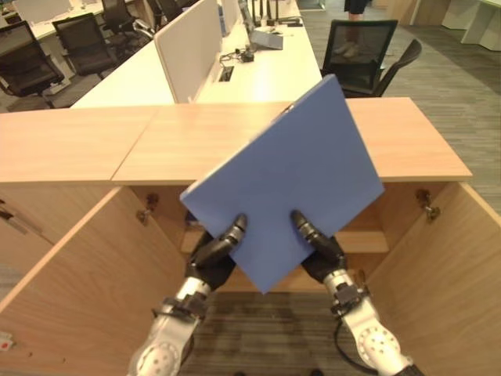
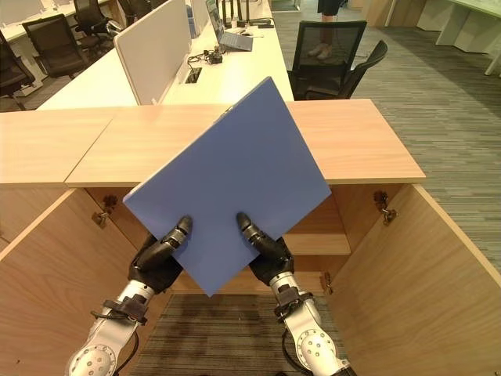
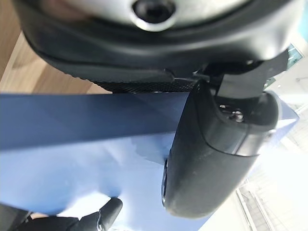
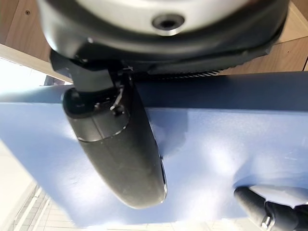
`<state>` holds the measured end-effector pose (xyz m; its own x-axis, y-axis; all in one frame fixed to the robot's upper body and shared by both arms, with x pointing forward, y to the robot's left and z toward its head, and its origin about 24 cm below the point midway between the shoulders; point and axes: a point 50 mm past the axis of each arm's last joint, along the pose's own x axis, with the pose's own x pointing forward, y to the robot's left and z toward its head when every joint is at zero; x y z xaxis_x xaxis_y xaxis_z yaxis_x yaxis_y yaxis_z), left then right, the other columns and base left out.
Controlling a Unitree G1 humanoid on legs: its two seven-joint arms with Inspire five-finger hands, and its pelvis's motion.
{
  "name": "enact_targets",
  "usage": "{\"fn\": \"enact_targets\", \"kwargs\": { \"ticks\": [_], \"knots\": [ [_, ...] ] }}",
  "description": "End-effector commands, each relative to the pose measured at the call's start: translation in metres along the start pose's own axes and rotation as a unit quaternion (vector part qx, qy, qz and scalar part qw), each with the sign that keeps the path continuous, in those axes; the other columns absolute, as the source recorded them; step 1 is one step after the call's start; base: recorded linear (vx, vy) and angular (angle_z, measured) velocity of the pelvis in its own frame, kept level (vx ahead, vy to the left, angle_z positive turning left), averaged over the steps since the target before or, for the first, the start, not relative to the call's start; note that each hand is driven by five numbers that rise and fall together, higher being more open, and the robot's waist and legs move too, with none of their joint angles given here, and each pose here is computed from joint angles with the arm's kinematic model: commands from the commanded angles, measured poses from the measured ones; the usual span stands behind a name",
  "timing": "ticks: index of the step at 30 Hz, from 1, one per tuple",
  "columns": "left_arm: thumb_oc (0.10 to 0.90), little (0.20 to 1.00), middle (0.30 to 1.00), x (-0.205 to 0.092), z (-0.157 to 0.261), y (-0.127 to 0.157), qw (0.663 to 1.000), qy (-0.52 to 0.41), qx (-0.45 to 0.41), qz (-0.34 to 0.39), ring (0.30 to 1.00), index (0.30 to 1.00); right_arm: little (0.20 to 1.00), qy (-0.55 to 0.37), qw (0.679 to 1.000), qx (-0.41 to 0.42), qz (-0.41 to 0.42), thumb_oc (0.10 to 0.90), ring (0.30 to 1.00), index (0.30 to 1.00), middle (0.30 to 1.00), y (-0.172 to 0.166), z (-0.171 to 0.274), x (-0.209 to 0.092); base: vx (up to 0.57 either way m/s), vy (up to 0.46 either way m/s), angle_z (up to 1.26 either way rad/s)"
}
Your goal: Put the empty folder in the office cabinet
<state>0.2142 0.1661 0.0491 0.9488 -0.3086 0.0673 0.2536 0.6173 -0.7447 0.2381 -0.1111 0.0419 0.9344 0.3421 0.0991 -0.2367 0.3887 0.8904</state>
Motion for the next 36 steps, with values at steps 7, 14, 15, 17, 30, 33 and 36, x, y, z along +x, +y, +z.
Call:
{"fn": "enact_targets", "kwargs": {
  "ticks": [7, 14, 15, 17, 30, 33, 36],
  "knots": [
    [0.4, 0.3, 0.3, 0.021, 0.017, -0.037, 0.988, -0.016, 0.05, -0.144, 0.3, 0.3, 0.3, -0.067, 0.978, 0.021, 0.198, 0.4, 0.3, 0.3, 0.3, 0.081, 0.023, 0.043, 0.0, 0.0, 0.0],
    [0.8, 0.9, 0.9, 0.022, 0.021, -0.03, 0.99, -0.036, 0.066, -0.119, 0.9, 0.9, 0.3, -0.055, 0.979, 0.003, 0.196, 0.4, 0.3, 0.3, 0.3, 0.078, 0.022, 0.041, 0.0, 0.0, 0.0],
    [0.8, 0.9, 0.9, 0.019, 0.031, -0.02, 0.989, -0.063, 0.103, -0.088, 0.9, 0.9, 0.3, -0.053, 0.977, -0.02, 0.204, 0.4, 0.3, 0.3, 0.3, 0.079, 0.026, 0.039, 0.0, 0.0, 0.0],
    [0.8, 0.9, 0.9, 0.018, 0.035, -0.014, 0.988, -0.076, 0.119, -0.068, 0.9, 0.9, 0.3, -0.056, 0.976, -0.029, 0.206, 0.4, 0.3, 0.3, 0.3, 0.079, 0.028, 0.038, 0.0, 0.0, 0.0],
    [0.8, 0.9, 0.9, -0.042, 0.038, 0.1, 0.937, -0.079, 0.222, 0.256, 0.9, 0.9, 0.3, -0.114, 0.892, -0.332, 0.284, 0.4, 0.3, 0.3, 0.3, 0.109, 0.091, 0.01, 0.0, 0.0, 0.0],
    [0.8, 0.9, 0.9, -0.069, 0.011, 0.127, 0.92, 0.011, 0.233, 0.313, 0.9, 0.9, 0.3, -0.1, 0.86, -0.403, 0.296, 0.4, 0.3, 0.3, 0.3, 0.115, 0.096, 0.005, -0.01, 0.009, -0.02],
    [0.8, 0.9, 0.9, -0.091, -0.01, 0.141, 0.904, 0.101, 0.258, 0.327, 0.9, 0.9, 0.3, -0.087, 0.838, -0.438, 0.313, 0.4, 0.3, 0.3, 0.3, 0.12, 0.097, 0.003, 0.0, 0.0, 0.0]
  ]
}}
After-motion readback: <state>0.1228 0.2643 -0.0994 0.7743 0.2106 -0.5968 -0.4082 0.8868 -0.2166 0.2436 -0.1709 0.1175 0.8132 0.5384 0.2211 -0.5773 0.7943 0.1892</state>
